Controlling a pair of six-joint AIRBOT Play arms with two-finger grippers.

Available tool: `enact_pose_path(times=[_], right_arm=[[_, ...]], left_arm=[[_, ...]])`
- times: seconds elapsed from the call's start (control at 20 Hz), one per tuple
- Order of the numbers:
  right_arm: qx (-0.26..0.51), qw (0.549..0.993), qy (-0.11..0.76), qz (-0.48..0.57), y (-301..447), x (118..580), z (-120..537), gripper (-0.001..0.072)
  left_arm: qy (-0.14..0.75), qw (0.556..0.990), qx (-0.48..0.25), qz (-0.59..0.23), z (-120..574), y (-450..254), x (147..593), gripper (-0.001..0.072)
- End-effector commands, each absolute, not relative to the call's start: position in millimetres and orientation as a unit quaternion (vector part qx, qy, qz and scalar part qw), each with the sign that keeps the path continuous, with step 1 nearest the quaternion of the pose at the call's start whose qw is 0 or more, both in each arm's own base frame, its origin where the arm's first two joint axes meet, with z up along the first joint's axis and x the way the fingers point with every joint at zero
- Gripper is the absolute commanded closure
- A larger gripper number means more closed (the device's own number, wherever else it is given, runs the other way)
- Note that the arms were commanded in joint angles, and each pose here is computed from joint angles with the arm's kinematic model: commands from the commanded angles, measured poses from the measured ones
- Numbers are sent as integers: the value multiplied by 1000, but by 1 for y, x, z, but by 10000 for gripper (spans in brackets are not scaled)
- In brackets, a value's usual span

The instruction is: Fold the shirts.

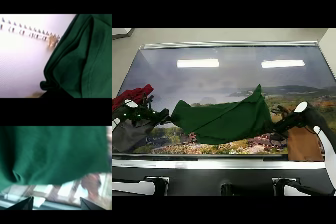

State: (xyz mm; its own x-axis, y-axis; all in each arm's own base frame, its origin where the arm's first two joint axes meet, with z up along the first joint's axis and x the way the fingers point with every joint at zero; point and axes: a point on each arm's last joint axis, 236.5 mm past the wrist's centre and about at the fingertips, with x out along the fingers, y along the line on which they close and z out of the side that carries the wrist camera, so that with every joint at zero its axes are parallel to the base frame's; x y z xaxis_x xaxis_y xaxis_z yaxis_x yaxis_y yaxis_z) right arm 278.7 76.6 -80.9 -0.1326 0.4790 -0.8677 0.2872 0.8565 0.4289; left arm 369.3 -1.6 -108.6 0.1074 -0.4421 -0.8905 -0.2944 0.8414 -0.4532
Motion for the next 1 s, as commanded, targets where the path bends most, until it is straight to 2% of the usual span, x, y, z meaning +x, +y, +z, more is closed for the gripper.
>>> enact_pose_path(times=[0.0, 0.05, 0.1, 0.15, 0.2, 0.25, 0.35, 0.45, 0.55, 0.65, 0.75, 0.85, 0.95], right_arm=[[266, 659, 700, 68, 99, 307, -97, 24], [272, 679, 680, 51, 104, 321, -100, 58], [280, 695, 662, 32, 106, 333, -101, 147], [287, 707, 646, 20, 108, 343, -101, 366], [290, 706, 646, 21, 111, 344, -98, 681], [288, 704, 648, 27, 113, 345, -89, 678], [238, 746, 620, 49, 99, 362, -49, 679], [155, 833, 529, 47, 69, 396, 39, 679], [83, 928, 363, 25, 35, 417, 187, 679], [51, 987, 151, -14, 4, 386, 362, 679], [69, 997, 0, -42, -17, 318, 479, 679], [101, 993, -56, -31, -16, 271, 520, 679], [105, 993, -47, -31, -16, 255, 518, 679]], left_arm=[[673, 685, -268, -74, -100, -7, 361, 678], [670, 689, -267, -74, -96, -6, 362, 678], [666, 693, -265, -75, -91, -6, 363, 678], [664, 696, -264, -76, -88, -6, 363, 678], [661, 699, -259, -81, -82, -7, 363, 678], [654, 708, -252, -86, -72, -7, 364, 679], [605, 756, -229, -102, -26, -5, 381, 679], [491, 842, -198, -104, 71, 0, 408, 679], [341, 920, -166, -95, 202, 2, 411, 679], [164, 977, -127, -54, 351, 10, 370, 680], [39, 993, -114, -2, 445, 19, 308, 679], [-19, 992, -121, -3, 483, 8, 262, 679], [-43, 992, -122, -14, 496, -5, 233, 679]])
